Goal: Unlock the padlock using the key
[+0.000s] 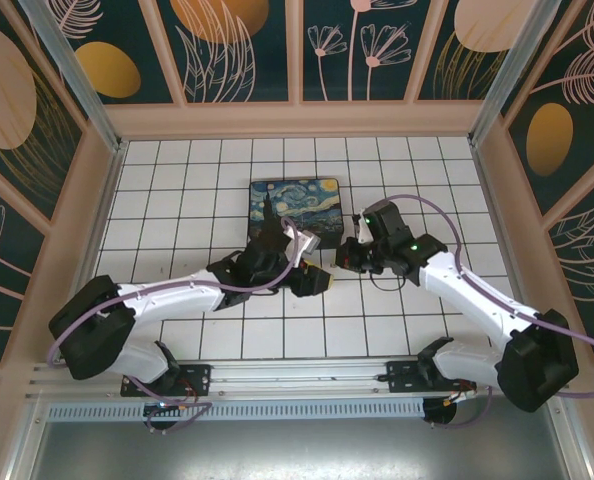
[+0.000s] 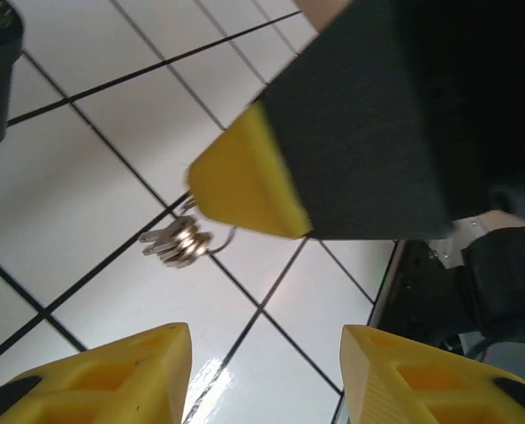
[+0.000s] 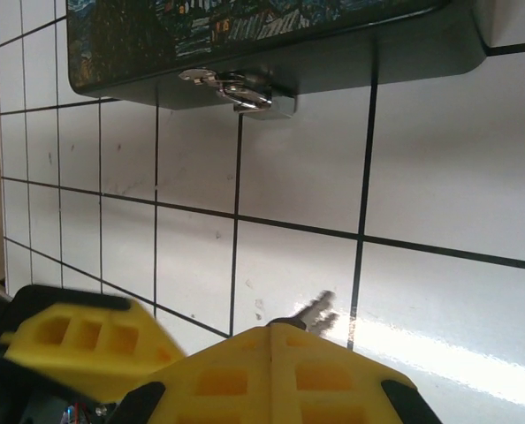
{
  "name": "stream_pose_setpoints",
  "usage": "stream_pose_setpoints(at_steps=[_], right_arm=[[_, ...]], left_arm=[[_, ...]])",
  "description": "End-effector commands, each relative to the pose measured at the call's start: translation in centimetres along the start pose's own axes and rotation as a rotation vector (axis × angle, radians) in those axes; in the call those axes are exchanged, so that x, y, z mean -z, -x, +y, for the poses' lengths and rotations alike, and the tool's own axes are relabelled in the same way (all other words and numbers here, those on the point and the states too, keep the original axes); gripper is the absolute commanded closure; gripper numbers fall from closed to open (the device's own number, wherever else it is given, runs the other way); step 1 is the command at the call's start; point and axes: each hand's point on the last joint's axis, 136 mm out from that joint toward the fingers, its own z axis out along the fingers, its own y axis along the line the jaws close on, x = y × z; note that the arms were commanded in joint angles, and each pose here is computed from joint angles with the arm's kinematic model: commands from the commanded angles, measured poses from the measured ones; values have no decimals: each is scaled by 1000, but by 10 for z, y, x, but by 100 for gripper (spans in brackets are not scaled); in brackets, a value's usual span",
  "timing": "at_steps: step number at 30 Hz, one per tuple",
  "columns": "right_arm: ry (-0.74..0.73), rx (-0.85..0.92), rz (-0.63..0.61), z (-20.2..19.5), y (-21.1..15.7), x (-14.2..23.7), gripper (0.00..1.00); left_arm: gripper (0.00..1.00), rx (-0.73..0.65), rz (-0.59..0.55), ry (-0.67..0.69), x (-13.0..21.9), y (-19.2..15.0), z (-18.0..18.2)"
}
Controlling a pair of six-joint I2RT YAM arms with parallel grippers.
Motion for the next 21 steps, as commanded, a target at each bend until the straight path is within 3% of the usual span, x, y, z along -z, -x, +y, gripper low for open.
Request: stream_pose_setpoints(at_steps=[1,21], right_arm=[[68,17,-18,21,12,5,100],[123,26,-1,40,9,12,100]], left_arm=[[52,-66,-29,-51,2,10,-14],[53,-104,13,108,-17,12,19]])
